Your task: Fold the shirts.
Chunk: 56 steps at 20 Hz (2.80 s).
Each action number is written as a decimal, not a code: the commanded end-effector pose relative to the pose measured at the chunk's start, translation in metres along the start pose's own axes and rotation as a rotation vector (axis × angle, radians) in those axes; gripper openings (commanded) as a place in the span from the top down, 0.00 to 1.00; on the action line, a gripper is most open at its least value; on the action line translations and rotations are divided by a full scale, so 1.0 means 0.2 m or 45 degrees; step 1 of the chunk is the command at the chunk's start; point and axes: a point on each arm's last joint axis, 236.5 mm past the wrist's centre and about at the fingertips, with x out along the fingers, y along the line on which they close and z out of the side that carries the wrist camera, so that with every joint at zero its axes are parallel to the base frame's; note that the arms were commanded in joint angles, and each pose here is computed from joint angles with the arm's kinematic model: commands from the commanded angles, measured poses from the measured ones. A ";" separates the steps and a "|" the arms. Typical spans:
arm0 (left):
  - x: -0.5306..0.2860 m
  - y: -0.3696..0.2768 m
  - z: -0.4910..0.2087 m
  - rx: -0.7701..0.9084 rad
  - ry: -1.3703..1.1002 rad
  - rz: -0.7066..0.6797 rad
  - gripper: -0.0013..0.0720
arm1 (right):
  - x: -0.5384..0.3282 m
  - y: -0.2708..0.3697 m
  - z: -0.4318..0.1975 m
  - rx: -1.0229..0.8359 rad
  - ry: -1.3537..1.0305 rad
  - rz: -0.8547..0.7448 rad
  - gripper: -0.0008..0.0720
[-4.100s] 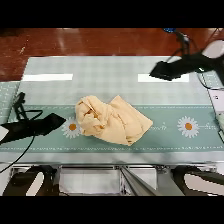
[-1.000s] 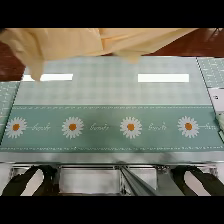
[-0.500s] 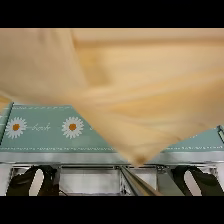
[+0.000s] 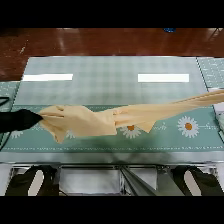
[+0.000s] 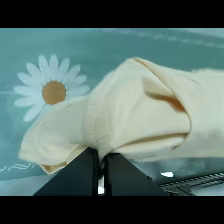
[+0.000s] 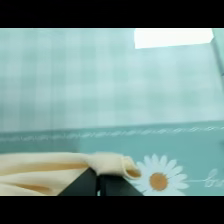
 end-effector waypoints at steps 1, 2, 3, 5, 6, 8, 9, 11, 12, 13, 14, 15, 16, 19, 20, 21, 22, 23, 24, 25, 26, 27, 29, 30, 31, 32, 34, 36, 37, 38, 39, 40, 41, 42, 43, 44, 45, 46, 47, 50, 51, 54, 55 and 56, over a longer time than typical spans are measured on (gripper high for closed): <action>0.31 0.13 0.01 -0.113 0.032 -0.062 0.95 | 0.44 -0.02 -0.08 0.031 0.176 0.084 0.97; 0.36 0.15 0.08 -0.140 -0.005 -0.065 0.95 | 0.56 -0.04 -0.06 0.045 0.197 0.095 0.97; 0.41 0.18 0.16 -0.187 -0.037 -0.069 0.95 | 0.68 -0.05 -0.03 0.069 0.208 0.107 0.97; 0.51 0.24 0.26 -0.288 -0.053 -0.086 0.95 | 0.93 -0.07 -0.01 0.152 0.245 0.142 0.97; 0.57 0.25 0.29 -0.298 -0.037 -0.105 0.91 | 1.05 -0.06 -0.01 0.203 0.282 0.180 0.97; 0.68 0.24 0.32 -0.290 0.030 -0.132 0.33 | 1.23 -0.01 -0.02 0.315 0.349 0.274 0.79; 0.70 0.24 0.35 -0.283 0.063 -0.135 0.29 | 1.29 0.01 -0.01 0.362 0.375 0.309 0.49; 0.65 0.27 0.44 -0.213 0.105 -0.099 0.29 | 1.33 -0.03 0.01 0.393 0.436 0.340 0.43; 0.57 0.30 0.51 -0.172 0.096 -0.064 0.29 | 1.29 -0.10 0.04 0.378 0.445 0.329 0.43; 0.46 0.35 0.59 -0.132 0.057 -0.009 0.29 | 1.24 -0.21 0.08 0.370 0.434 0.285 0.43; 0.34 0.41 0.66 -0.112 0.000 0.052 0.29 | 1.16 -0.36 0.10 0.374 0.423 0.206 0.43; 0.20 0.49 0.74 -0.139 -0.089 0.123 0.29 | 1.09 -0.52 0.10 0.396 0.408 0.114 0.43; 0.09 0.55 0.78 -0.194 -0.173 0.163 0.29 | 1.00 -0.69 0.08 0.466 0.377 0.028 0.43; 0.04 0.62 0.54 -0.364 -0.155 0.174 0.29 | 0.93 -0.87 -0.14 0.762 0.311 -0.007 0.43; 0.13 0.58 0.40 -0.410 -0.097 0.131 0.29 | 0.96 -0.85 -0.26 0.809 0.339 0.011 0.43; 0.23 0.52 0.24 -0.441 -0.002 0.065 0.29 | 1.00 -0.80 -0.41 0.830 0.390 0.037 0.43; 0.34 0.45 0.04 -0.460 0.156 -0.014 0.29 | 1.05 -0.73 -0.55 0.857 0.438 0.071 0.43; 0.41 0.41 -0.14 -0.485 0.309 -0.069 0.29 | 1.08 -0.67 -0.64 0.881 0.468 0.116 0.43; 0.47 0.38 -0.30 -0.510 0.443 -0.103 0.29 | 1.11 -0.61 -0.72 0.893 0.497 0.162 0.43; 0.52 0.37 -0.40 -0.509 0.505 -0.122 0.29 | 1.13 -0.58 -0.78 0.907 0.517 0.190 0.43; 0.55 0.37 -0.46 -0.504 0.532 -0.140 0.29 | 1.14 -0.56 -0.82 0.915 0.532 0.200 0.43; 0.58 0.37 -0.47 -0.496 0.516 -0.152 0.29 | 1.14 -0.55 -0.84 0.915 0.542 0.201 0.43; 0.61 0.34 -0.46 -0.504 0.470 -0.212 0.29 | 1.14 -0.54 -0.84 0.922 0.539 0.205 0.43; 0.63 0.31 -0.44 -0.521 0.442 -0.244 0.29 | 1.14 -0.54 -0.83 0.926 0.535 0.209 0.43; 0.64 0.31 -0.43 -0.525 0.426 -0.247 0.29 | 1.14 -0.54 -0.83 0.928 0.532 0.213 0.43; 0.66 0.30 -0.43 -0.515 0.417 -0.244 0.29 | 1.14 -0.54 -0.83 0.930 0.531 0.214 0.43; 0.70 0.25 -0.41 -0.467 0.401 -0.257 0.29 | 1.14 -0.54 -0.83 0.929 0.531 0.214 0.43; 0.75 0.22 -0.42 -0.392 0.404 -0.227 0.29 | 1.14 -0.54 -0.83 0.930 0.531 0.214 0.43; 0.78 0.22 -0.43 -0.361 0.414 -0.213 0.29 | 1.14 -0.54 -0.83 0.930 0.532 0.215 0.43; 0.81 0.21 -0.44 -0.341 0.427 -0.199 0.29 | 1.14 -0.54 -0.83 0.931 0.534 0.217 0.43; 0.84 0.21 -0.46 -0.328 0.446 -0.187 0.29 | 1.14 -0.53 -0.83 0.924 0.539 0.220 0.43; 0.86 0.22 -0.48 -0.327 0.469 -0.176 0.30 | 1.15 -0.51 -0.83 0.903 0.551 0.229 0.43; 0.88 0.23 -0.49 -0.362 0.489 -0.164 0.30 | 1.15 -0.48 -0.83 0.881 0.566 0.241 0.43; 0.89 0.26 -0.50 -0.410 0.514 -0.132 0.32 | 1.17 -0.44 -0.84 0.858 0.589 0.259 0.43; 0.90 0.31 -0.53 -0.444 0.554 -0.070 0.40 | 1.19 -0.39 -0.86 0.832 0.620 0.277 0.43; 0.90 0.35 -0.56 -0.455 0.586 -0.020 0.58 | 1.22 -0.35 -0.88 0.814 0.653 0.293 0.43; 0.90 0.37 -0.57 -0.438 0.607 0.002 0.82 | 1.25 -0.31 -0.90 0.802 0.683 0.309 0.43; 0.89 0.38 -0.56 -0.424 0.605 0.006 0.95 | 1.28 -0.27 -0.91 0.804 0.704 0.330 0.43; 0.89 0.37 -0.53 -0.417 0.592 0.004 0.95 | 1.32 -0.24 -0.91 0.815 0.708 0.348 0.43; 0.88 0.35 -0.45 -0.390 0.560 -0.013 0.95 | 1.43 -0.16 -0.90 0.848 0.693 0.372 0.43; 0.87 0.34 -0.41 -0.377 0.549 -0.020 0.95 | 1.46 -0.13 -0.90 0.857 0.691 0.379 0.43; 0.85 0.29 -0.28 -0.348 0.493 -0.053 0.95 | 1.54 -0.01 -0.87 0.819 0.705 0.441 0.73; 0.84 0.26 -0.22 -0.345 0.460 -0.075 0.95 | 1.54 0.06 -0.82 0.760 0.695 0.512 0.97; 0.82 0.23 -0.15 -0.332 0.426 -0.093 0.95 | 1.52 0.12 -0.73 0.695 0.672 0.577 0.96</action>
